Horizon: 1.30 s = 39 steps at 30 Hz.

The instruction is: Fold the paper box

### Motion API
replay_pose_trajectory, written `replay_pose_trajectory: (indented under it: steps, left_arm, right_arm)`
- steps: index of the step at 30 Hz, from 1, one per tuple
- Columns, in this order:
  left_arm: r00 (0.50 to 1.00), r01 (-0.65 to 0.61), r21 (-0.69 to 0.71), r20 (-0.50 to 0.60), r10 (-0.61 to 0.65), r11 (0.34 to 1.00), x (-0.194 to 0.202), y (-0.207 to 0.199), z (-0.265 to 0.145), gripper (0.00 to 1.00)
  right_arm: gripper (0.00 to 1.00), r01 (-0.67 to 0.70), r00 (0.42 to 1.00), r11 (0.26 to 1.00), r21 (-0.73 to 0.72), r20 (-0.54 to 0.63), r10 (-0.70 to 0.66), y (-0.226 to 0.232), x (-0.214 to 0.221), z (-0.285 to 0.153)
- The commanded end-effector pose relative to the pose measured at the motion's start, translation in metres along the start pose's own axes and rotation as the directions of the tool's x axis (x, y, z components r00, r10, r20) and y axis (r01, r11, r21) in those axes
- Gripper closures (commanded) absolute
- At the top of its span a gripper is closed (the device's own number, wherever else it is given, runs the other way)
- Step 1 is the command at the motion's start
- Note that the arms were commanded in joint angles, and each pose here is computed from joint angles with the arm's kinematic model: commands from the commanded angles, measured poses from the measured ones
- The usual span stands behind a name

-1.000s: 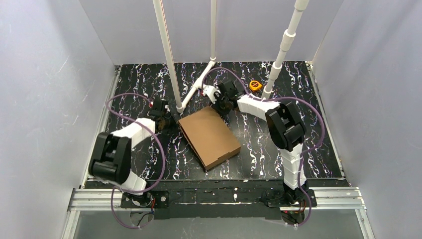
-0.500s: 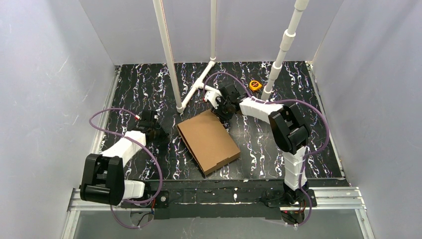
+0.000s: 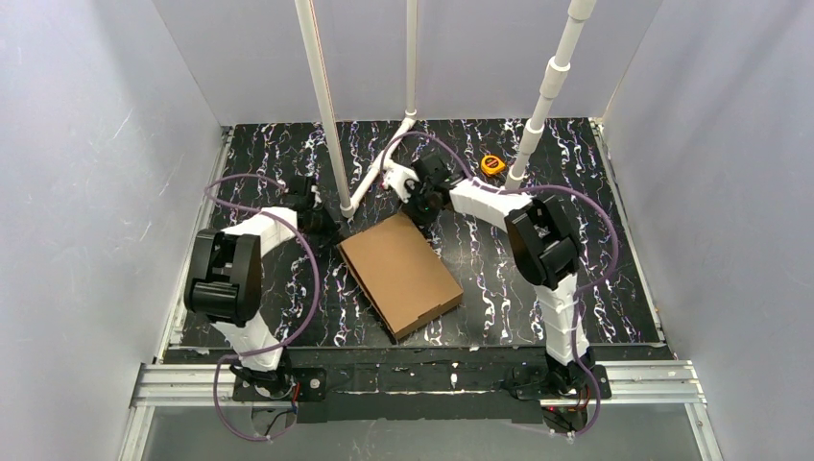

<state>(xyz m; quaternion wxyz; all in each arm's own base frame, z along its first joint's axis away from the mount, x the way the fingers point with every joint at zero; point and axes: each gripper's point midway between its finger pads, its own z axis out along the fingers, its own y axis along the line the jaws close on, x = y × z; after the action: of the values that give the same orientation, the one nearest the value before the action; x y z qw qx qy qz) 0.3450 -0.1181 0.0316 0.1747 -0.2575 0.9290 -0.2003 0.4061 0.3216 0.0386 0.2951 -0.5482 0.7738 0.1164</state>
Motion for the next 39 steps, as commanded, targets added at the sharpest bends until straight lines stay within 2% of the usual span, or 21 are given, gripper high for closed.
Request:
replay_pose_trajectory:
  steps: [1,6,10,14,17,19,22,26,29,33,35,39]
  left_arm:
    - [0.988,-0.141,0.147,-0.041,0.148,0.979,0.021,-0.058,-0.011,1.00]
    - [0.991,-0.123,0.086,-0.042,0.127,0.989,0.031,-0.049,-0.015,1.00]
    - [0.996,-0.057,-0.097,0.065,0.063,0.994,0.009,-0.011,-0.033,1.00]
    - [0.982,0.020,-0.102,0.188,0.000,0.995,-0.017,0.013,-0.068,1.00]
    - [0.971,0.011,-0.127,0.237,0.020,0.992,-0.023,0.027,-0.094,1.00]
    - [0.975,0.002,-0.127,0.220,0.026,0.992,-0.010,0.034,-0.102,1.00]
    - [0.994,0.029,-0.090,0.111,-0.019,0.996,0.032,0.046,-0.099,1.00]
    - [0.990,0.140,-0.195,0.010,-0.141,0.971,0.081,0.083,-0.099,1.00]
    - [0.987,0.147,-0.223,-0.022,-0.156,0.964,0.104,0.095,-0.103,1.00]
    - [0.990,0.136,-0.248,0.006,-0.139,0.959,0.111,0.109,-0.106,1.00]
    - [0.991,0.121,-0.262,-0.017,-0.129,0.957,0.112,0.111,-0.102,1.00]
    - [0.993,0.091,-0.214,-0.055,-0.105,0.973,0.101,0.091,-0.089,1.00]
  right_arm:
    - [0.64,0.036,0.998,0.992,-0.123,0.059,-0.029,0.048,-0.031,0.003]
    - [0.64,0.007,0.999,0.998,-0.070,0.045,-0.004,0.042,-0.031,0.004]
    - [0.62,-0.041,0.999,0.998,0.055,0.022,0.040,0.015,-0.025,-0.005]
    - [0.61,-0.069,0.997,0.992,0.102,0.049,0.064,-0.006,-0.021,-0.021]
    - [0.61,-0.066,0.997,0.993,0.097,0.053,0.061,-0.007,-0.017,-0.026]
    - [0.60,-0.058,0.997,0.995,0.087,0.059,0.053,-0.004,-0.016,-0.028]
    - [0.59,-0.028,0.998,0.997,0.068,0.065,0.024,-0.001,-0.017,-0.032]
    - [0.57,-0.006,0.999,0.999,0.039,0.047,0.005,0.001,-0.012,-0.028]
    - [0.57,-0.005,0.999,1.000,0.024,0.035,0.004,0.002,-0.009,-0.023]
    - [0.57,0.000,1.000,1.000,0.018,0.025,-0.001,0.003,-0.006,-0.020]
    - [0.57,0.001,1.000,1.000,0.012,0.022,-0.002,0.003,-0.006,-0.018]
    - [0.58,0.013,1.000,1.000,-0.023,0.020,-0.013,0.008,-0.010,-0.012]
